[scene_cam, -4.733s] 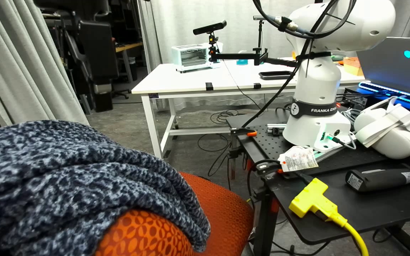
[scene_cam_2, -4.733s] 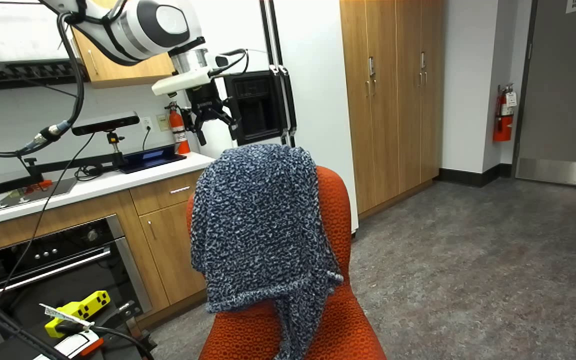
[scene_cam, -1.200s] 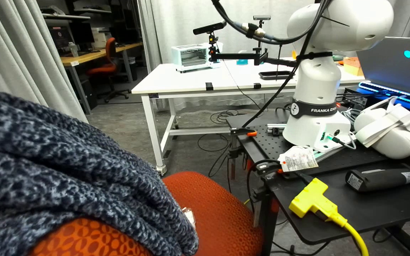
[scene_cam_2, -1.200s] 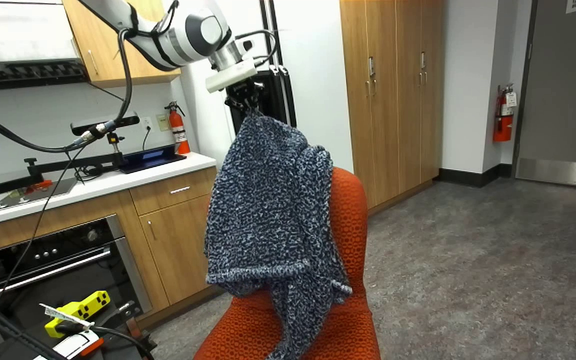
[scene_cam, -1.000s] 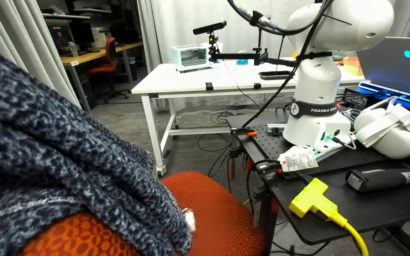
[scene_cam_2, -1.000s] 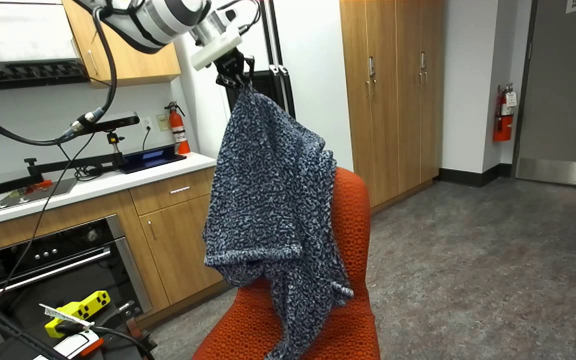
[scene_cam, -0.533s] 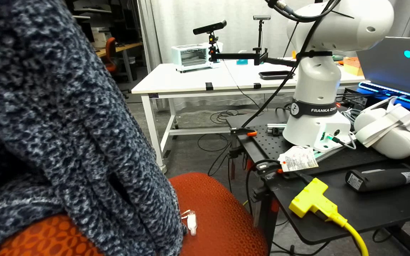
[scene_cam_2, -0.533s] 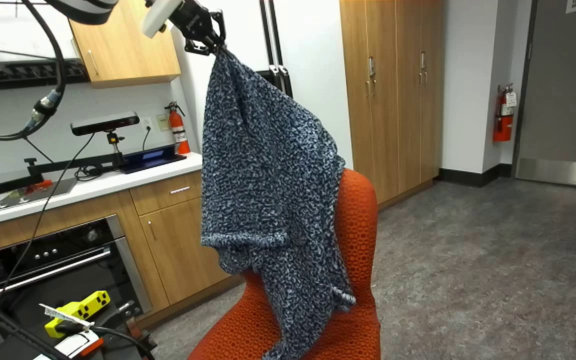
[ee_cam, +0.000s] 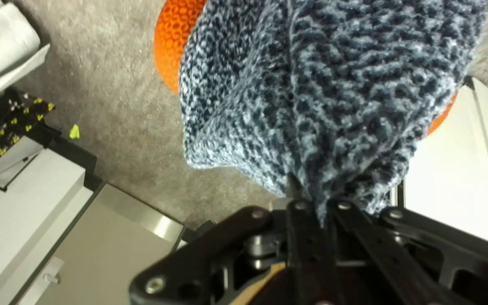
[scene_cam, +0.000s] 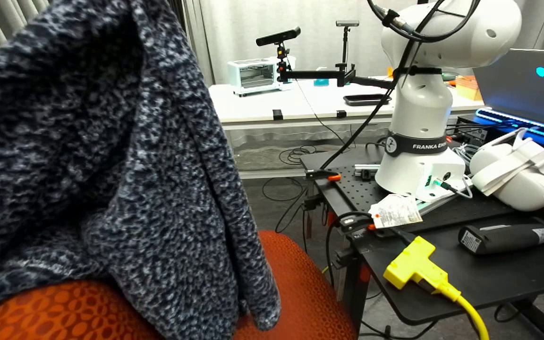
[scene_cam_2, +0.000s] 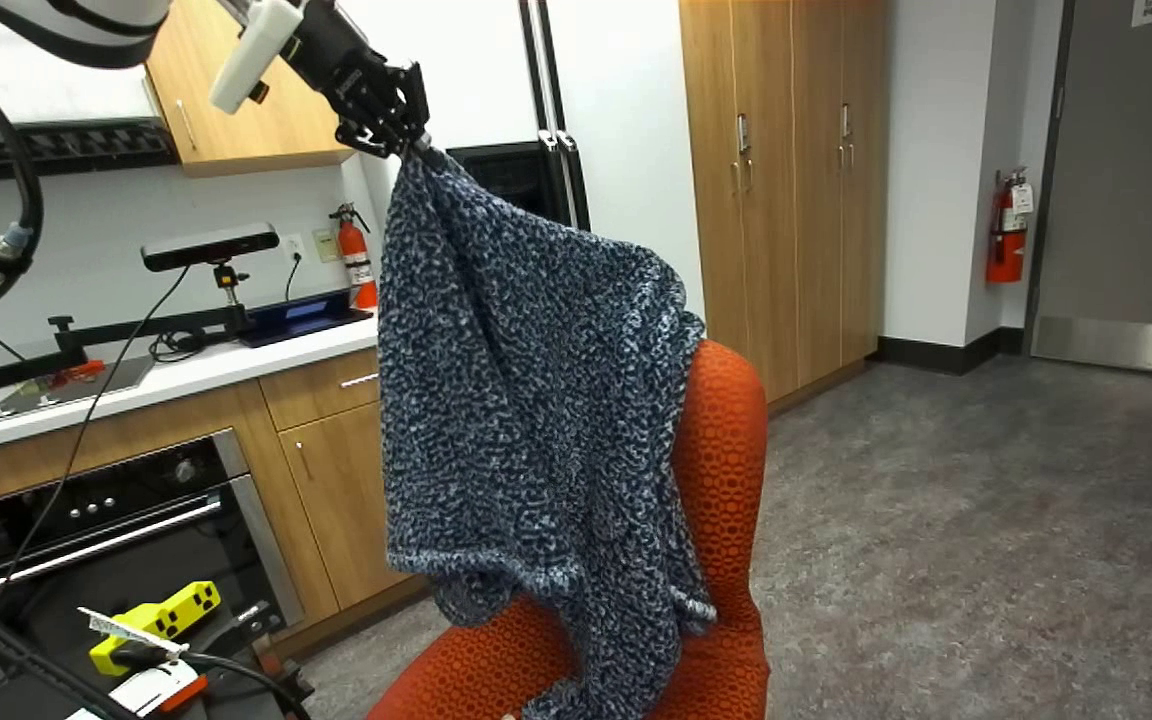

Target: Remove the fleece from the backrest of the chair

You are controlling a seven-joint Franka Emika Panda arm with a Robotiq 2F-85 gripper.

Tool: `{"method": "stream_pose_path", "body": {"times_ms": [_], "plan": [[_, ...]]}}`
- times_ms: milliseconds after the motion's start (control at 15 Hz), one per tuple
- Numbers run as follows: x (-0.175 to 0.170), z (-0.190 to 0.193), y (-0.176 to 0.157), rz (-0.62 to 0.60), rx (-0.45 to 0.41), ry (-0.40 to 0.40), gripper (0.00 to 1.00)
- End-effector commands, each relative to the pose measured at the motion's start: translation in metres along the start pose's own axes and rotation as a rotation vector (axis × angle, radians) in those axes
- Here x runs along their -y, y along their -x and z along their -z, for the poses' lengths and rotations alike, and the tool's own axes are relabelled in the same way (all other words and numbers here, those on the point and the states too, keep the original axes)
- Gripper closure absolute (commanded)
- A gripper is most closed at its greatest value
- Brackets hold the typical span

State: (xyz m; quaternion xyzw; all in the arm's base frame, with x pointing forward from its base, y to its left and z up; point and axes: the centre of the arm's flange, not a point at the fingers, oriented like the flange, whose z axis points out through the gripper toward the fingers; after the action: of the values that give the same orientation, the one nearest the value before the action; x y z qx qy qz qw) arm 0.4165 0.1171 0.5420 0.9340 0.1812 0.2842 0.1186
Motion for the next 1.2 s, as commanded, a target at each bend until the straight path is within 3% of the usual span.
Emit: {"method": "stream_pose_path", "body": {"times_ms": [0,133,200,267,533,600,867,1133], "plan": [[-0.006,0.011,0.035,-0.108,0.099,-0.045,0.99],[-0.006,0.007,0.04,-0.137,0.153,-0.076,0.99],[-0.006,0.007,0.041,-0.136,0.179,-0.094,0.7],[-0.007,0.008,0.041,-0.141,0.198,-0.11,0.68],[-0.008,0.015,0.041,-0.136,0.249,-0.155,0.39],[-0.009,-0.032,0.018,-0.122,0.249,-0.165,0.31],[-0.014,-0.074,-0.02,-0.055,0.173,-0.179,0.02],[-0.023,-0.123,-0.053,-0.002,0.105,-0.192,0.0]]}}
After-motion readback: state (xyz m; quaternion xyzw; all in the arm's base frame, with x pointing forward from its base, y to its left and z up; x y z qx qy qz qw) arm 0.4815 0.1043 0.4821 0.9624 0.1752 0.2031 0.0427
